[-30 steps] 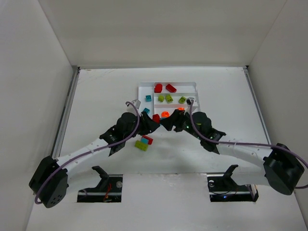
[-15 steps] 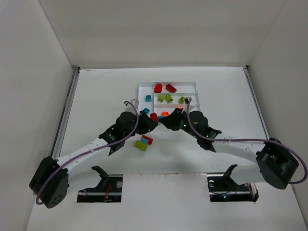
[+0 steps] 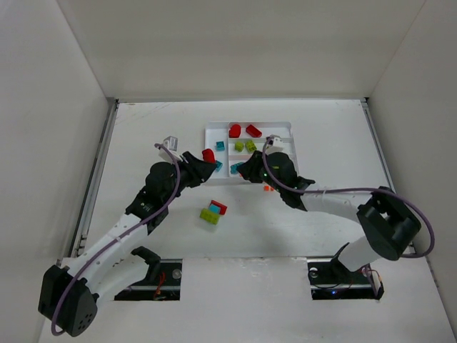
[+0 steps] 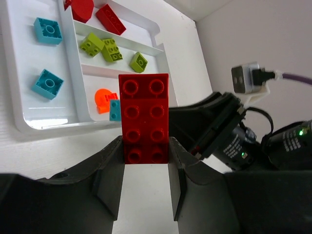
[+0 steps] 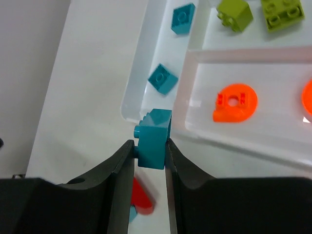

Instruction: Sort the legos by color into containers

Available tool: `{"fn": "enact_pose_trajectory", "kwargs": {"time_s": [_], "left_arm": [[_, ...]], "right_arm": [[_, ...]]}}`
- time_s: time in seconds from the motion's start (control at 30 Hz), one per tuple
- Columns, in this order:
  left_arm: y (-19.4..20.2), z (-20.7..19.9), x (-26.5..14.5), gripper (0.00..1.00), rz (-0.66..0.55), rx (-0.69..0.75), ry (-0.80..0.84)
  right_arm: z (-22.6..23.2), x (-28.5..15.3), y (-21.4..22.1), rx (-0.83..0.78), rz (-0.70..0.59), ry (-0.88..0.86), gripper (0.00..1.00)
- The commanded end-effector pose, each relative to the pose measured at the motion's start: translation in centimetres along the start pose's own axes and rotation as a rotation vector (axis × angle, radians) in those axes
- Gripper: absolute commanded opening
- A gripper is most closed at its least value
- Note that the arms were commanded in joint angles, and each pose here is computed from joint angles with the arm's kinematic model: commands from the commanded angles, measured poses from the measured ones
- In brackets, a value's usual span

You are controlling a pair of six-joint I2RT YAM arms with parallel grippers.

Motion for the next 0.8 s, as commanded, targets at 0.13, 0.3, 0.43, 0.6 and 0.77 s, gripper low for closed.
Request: {"fn": "enact_pose_trajectory", "kwargs": {"time_s": [0.13, 0.3, 0.43, 0.6, 0.77], "left_arm": [[-0.1, 0.6, -0.5, 0.14, -0.025, 0.019, 0.007], [-0.2, 1.3, -0.9, 0.14, -0.037, 0.016, -0.004], [-0.5, 1.9, -1.0, 0.14, -0.053, 0.012, -0.018], [-0.7, 2.1, -0.9, 0.14, -0.058, 0.010, -0.022], [-0.8, 2.1, -1.0, 0.14, -0.060, 0.009, -0.026]], "right_arm": [[4.4, 7.0, -3.7, -0.115, -0.059, -0.018, 0.24], [3.8, 11.6, -3.6, -0.169, -0.015, 0.045, 0.24], [3.6, 13.8, -3.3, -0.176, -0.013, 0.073, 0.25], [3.7, 16.2, -3.2, -0.149, -0.026, 0.081, 0.28], [3.0, 16.4, -3.7, -0.140, -0.057, 0.132, 0.56]]}}
Point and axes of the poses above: each gripper's point midway between its finger pads, its own x axis out along the fingers, its own z axis along the line the jaws close on, y = z × x, the point moved 2 cm from there along -x, back along the fingers, and after that the axes turned 7 degrees about x, right-handed, at the moved point
